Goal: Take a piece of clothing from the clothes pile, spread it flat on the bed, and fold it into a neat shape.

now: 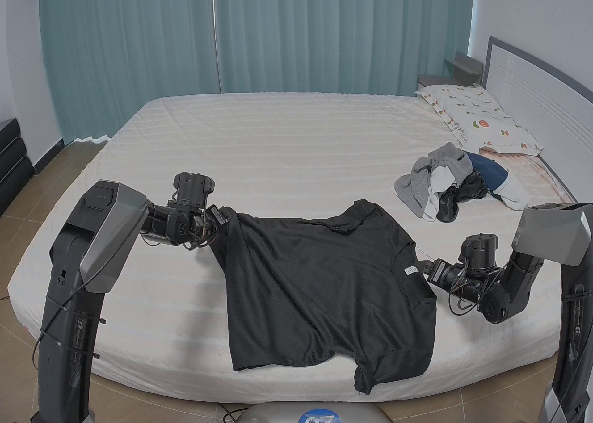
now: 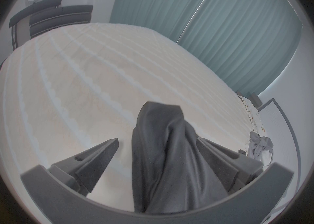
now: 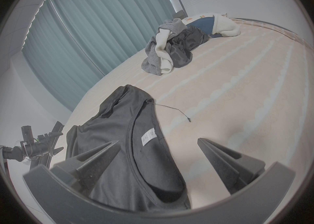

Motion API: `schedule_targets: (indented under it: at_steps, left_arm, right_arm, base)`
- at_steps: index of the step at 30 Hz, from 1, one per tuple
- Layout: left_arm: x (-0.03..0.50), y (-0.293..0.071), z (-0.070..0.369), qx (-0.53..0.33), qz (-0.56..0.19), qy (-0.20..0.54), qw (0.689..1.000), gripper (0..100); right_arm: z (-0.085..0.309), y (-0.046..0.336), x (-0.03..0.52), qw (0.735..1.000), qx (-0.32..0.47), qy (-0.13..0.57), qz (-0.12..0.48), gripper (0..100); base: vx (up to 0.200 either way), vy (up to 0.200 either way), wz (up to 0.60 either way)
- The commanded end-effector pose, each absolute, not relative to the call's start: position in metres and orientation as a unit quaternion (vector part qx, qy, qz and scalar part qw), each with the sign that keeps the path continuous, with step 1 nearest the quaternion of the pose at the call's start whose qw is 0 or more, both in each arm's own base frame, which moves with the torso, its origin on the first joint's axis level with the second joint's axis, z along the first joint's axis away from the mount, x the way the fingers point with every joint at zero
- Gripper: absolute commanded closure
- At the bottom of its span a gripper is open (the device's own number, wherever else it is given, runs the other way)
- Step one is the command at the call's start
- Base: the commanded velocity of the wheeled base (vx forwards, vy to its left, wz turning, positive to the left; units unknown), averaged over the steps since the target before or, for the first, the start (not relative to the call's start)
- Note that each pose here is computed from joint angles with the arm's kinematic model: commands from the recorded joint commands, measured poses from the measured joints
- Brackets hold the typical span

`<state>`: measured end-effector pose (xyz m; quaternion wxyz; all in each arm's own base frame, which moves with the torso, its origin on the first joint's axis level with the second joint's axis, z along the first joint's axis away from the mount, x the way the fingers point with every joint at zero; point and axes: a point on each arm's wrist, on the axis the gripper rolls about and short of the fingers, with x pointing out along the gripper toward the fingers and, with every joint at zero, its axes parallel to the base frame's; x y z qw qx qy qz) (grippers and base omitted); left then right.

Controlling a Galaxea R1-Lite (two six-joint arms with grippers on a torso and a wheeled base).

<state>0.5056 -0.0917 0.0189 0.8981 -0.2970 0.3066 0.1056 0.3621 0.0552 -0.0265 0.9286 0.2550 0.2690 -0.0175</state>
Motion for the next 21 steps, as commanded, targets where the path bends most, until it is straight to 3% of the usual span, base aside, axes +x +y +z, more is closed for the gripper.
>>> schedule_targets:
  at_steps: [1,10,15,21]
  left_arm:
    - [0.491,-0.082,0.031,-0.322,0.096,0.323,0.885,0]
    - [0.424,-0.076,0.064,-0.388,0.044,0.359,0.848,0]
    - [0.392,-0.075,0.052,-0.397,0.052,0.364,0.841,0]
    - [0.361,-0.079,0.037,-0.471,0.067,0.347,0.808,0]
  right_arm:
    - [-0.018,0.050,0.348,0.926,0.258,0.276,-0.014,0]
    - [-0.017,0.043,0.318,0.896,0.303,0.324,0.000,0]
    - [-0.030,0.044,0.320,0.882,0.325,0.341,-0.009,0]
    - [-0.041,0.048,0.332,0.872,0.345,0.347,-0.005,0]
  base:
    - [0.000,0.000,0.00]
    - [0.000,0.000,0.00]
    - [0.000,0.000,0.00]
    - [0.000,0.000,0.00]
